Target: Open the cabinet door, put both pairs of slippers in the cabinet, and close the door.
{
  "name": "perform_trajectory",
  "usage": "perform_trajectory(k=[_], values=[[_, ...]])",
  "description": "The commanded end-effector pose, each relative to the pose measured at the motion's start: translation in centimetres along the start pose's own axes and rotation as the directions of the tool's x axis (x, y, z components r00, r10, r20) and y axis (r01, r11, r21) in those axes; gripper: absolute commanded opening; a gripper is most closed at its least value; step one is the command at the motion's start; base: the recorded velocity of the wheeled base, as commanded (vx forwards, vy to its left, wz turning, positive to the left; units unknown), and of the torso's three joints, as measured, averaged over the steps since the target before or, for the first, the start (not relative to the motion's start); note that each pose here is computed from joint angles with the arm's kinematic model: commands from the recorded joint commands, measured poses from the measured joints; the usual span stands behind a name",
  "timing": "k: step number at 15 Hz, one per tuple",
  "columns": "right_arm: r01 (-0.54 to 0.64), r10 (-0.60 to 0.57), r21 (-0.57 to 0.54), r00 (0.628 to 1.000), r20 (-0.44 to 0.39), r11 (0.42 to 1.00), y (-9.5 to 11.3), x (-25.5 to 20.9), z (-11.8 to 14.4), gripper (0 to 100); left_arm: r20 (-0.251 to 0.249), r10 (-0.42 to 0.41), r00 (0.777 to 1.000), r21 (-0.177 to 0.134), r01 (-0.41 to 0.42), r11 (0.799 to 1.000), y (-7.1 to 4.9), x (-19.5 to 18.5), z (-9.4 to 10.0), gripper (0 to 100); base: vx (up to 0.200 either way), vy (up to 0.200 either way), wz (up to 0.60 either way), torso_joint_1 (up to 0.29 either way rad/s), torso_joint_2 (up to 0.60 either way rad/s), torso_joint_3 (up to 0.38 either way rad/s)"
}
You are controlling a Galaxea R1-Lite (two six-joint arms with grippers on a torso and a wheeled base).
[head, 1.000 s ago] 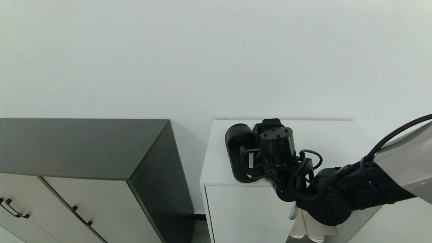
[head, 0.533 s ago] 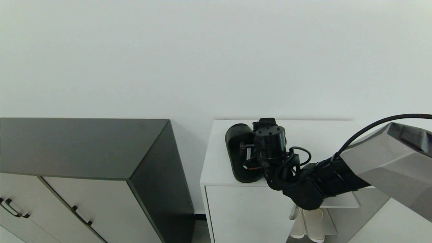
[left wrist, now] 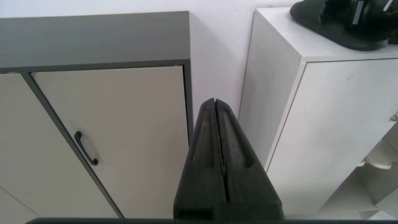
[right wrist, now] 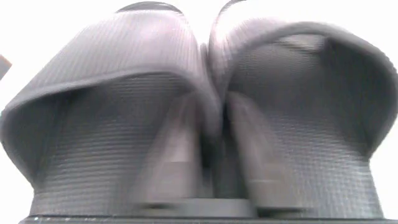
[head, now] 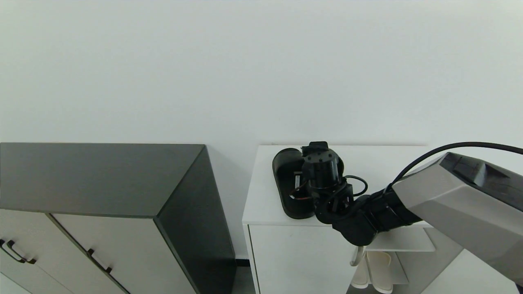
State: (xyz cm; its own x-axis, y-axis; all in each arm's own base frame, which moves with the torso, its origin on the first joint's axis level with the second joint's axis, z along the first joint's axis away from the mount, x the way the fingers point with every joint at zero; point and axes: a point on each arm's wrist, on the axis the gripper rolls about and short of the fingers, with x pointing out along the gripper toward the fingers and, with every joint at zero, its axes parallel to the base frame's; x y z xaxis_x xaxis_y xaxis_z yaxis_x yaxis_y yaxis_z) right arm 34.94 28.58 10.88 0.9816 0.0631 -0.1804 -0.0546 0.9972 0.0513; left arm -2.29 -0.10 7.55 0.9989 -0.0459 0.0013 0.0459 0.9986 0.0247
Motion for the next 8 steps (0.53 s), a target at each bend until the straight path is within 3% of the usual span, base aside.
perform_trajectory(k=[1,8], values=[[0.003,-0.003,-0.005,1.0,-0.006,1.0,-0.1,0.0,-0.1,0,-0.001,0.0,1.0,0.0,0.0,1.0,0.0,0.0,0.0,0,0.0,0.0,0.0,0.0,0.0,0.0],[-0.045,0.045,0.009,0.999,0.02,0.999,-0.4,-3.6,2.6,0,-0.001,0.0,1.0,0.0,0.0,1.0,0.0,0.0,0.0,0,0.0,0.0,0.0,0.0,0.0,0.0]])
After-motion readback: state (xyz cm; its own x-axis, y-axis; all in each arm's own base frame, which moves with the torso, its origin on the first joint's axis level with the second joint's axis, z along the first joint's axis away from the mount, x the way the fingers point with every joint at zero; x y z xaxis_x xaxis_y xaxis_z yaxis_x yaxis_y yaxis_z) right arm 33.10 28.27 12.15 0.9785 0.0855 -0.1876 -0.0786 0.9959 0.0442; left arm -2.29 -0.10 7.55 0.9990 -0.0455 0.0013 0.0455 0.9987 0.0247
